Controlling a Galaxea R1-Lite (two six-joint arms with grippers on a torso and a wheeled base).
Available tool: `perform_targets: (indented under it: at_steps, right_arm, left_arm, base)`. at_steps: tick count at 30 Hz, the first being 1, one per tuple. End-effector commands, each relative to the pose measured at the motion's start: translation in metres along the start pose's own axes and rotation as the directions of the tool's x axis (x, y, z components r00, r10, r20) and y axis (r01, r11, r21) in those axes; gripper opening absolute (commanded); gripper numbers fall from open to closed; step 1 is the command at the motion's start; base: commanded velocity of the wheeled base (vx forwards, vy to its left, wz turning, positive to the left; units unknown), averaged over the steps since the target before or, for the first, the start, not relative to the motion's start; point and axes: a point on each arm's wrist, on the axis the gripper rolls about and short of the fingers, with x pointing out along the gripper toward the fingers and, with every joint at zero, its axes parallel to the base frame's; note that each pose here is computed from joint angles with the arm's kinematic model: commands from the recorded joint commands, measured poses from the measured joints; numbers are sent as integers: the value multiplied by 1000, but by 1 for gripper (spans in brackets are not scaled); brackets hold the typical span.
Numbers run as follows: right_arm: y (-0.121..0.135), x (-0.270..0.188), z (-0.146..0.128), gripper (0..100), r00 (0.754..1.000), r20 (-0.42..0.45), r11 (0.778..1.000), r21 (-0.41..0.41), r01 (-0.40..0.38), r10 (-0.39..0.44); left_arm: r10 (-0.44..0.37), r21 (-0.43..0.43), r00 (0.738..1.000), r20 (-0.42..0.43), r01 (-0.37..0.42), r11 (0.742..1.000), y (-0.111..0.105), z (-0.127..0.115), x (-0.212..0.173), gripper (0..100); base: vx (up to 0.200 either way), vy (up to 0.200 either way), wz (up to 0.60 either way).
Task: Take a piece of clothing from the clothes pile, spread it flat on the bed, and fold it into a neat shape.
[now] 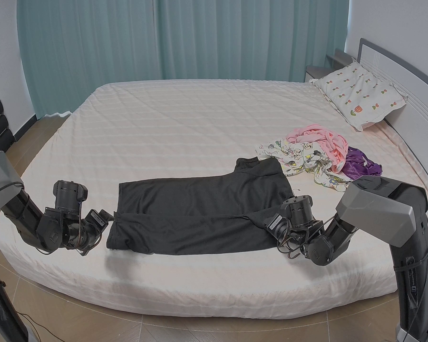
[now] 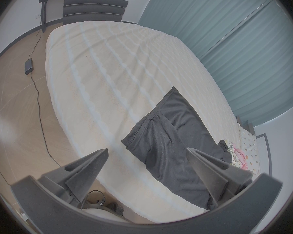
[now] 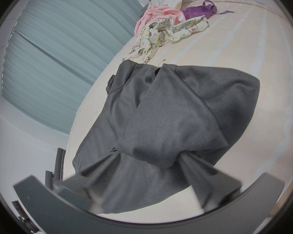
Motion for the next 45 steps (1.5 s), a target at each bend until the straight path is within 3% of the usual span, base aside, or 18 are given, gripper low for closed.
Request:
perform_targets:
  at_steps: [1, 13, 22, 32, 37, 45]
  right_arm:
    - [1, -2, 0, 0, 999, 32, 1000, -5, 19, -19]
    - [14, -32, 20, 0, 999, 54, 1000, 0, -3, 3]
    - [27, -66, 45, 0, 999, -49, 1000, 0, -19, 19]
    - [18, -67, 60, 0, 997, -73, 992, -129, -11, 2]
    - [25, -64, 63, 0, 995, -92, 983, -177, -43, 27]
    - [34, -68, 70, 0, 992, -123, 960, -278, -17, -18]
  left_arm:
    - [5, -1, 1000, -2, -5, 1000, 1, 0, 1, 100]
    - [8, -1, 1000, -1, -8, 1000, 2, -1, -1, 100]
    - [11, 1, 1000, 3, -11, 1000, 2, -1, -2, 100]
    - [13, 2, 1000, 4, -13, 1000, 3, -1, -2, 100]
    - [17, 2, 1000, 1, -17, 1000, 3, -2, 0, 100]
    - [10, 6, 1000, 5, -10, 1000, 1, -1, 0, 100]
  base:
    - [0, 0, 0]
    - [0, 0, 0]
    - [0, 0, 0]
    - [0, 0, 0]
    - [0, 0, 0]
    - [0, 0, 0]
